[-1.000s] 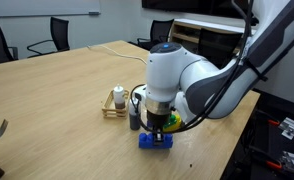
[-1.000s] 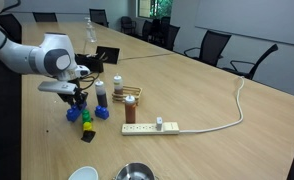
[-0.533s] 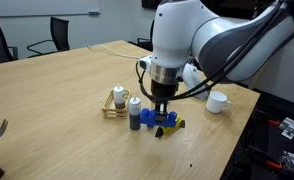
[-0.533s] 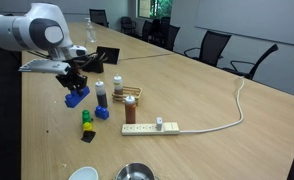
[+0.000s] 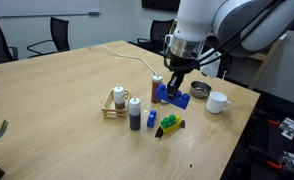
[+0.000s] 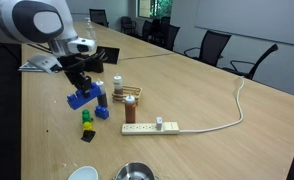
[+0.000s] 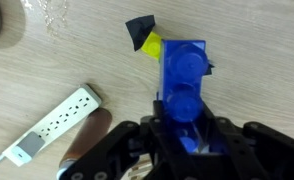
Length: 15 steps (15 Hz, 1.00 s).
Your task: Move the larger blue toy slightly to the right
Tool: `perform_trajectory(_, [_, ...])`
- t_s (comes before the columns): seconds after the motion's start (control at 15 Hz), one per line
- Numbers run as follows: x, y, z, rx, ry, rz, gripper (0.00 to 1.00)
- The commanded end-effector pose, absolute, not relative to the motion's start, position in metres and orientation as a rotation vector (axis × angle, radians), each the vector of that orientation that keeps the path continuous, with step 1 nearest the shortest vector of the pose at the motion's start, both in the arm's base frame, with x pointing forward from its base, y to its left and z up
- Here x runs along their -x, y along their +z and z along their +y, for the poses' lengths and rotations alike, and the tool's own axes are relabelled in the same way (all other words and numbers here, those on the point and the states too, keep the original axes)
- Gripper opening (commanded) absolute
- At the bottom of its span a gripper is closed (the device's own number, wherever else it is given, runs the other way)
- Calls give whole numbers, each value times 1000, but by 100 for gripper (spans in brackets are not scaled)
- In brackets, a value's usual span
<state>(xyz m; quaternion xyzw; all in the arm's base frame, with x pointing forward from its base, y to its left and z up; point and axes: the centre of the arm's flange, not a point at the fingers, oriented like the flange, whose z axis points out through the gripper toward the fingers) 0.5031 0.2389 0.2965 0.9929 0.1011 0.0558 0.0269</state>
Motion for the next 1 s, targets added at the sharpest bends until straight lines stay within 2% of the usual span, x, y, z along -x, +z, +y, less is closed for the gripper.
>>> perform_trajectory(0.0, [-482,296,214,-3099,213,123,10])
perform_trajectory(0.27, [-470,287,198,-3106,222,16,10])
perform_trajectory(0.33, [-481,283,203,-3090,176,59,10])
perform_trajectory(0.4, [-479,282,202,-3089,173,56,35])
perform_trajectory(0.73, [-480,281,203,-3089,172,58,35])
perform_trajectory(0.8, [-480,281,203,-3089,172,58,10])
perform_trajectory(0.93, [-486,277,194,-3146,137,-116,10])
